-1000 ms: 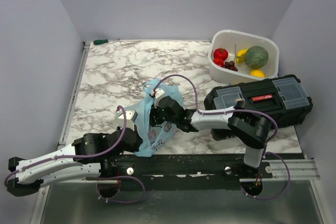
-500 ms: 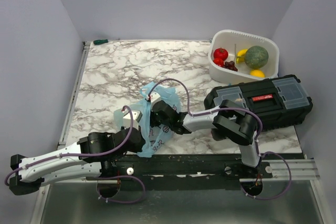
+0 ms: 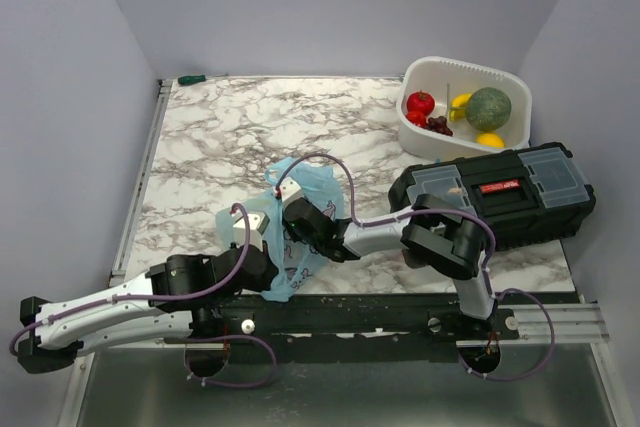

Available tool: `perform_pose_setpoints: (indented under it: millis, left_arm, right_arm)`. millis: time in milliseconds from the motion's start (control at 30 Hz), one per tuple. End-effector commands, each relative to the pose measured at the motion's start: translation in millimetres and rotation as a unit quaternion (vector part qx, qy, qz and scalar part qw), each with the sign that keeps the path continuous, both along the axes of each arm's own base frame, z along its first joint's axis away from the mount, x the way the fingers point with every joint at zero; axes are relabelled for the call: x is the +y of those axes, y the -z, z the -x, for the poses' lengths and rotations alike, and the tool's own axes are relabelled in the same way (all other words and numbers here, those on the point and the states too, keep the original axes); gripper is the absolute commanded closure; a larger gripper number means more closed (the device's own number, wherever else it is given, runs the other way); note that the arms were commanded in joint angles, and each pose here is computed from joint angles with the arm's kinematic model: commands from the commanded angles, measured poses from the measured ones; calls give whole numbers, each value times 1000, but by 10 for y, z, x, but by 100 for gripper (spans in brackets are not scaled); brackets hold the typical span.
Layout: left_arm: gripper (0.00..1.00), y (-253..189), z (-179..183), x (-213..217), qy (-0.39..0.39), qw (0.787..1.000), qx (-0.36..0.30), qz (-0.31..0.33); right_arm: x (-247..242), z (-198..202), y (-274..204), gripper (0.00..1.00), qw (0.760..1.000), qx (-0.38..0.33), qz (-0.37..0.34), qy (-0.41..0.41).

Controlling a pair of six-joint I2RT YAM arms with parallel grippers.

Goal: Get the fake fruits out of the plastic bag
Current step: Take out the fake fruit from the plastic bag.

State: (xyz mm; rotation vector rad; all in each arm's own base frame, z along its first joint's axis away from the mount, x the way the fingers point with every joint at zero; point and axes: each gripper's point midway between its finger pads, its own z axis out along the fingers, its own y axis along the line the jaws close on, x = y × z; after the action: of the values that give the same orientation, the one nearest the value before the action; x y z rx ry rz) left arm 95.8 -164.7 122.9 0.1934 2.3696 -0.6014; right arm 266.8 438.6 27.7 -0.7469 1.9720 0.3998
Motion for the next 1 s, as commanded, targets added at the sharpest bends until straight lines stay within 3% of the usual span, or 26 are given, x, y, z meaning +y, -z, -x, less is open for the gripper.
perform_pose_setpoints:
  millis: [0, 200, 600, 967]
  left_arm:
    - [100, 34, 34, 5, 0, 1000, 6, 11]
    - [100, 27, 0, 34, -22, 1000, 6, 16]
    - [100, -397, -364, -31, -105, 988, -73, 88]
    - [100, -358, -587, -158, -95, 991, -93, 0]
  right_arm:
    - [82, -72, -37, 77, 1000, -20, 5, 3]
    - [74, -37, -256, 99, 1000, -15, -9, 0]
    - [-124, 403, -386, 99, 993, 117, -17, 2]
    - [-481, 660, -691, 99, 985, 166, -27, 26]
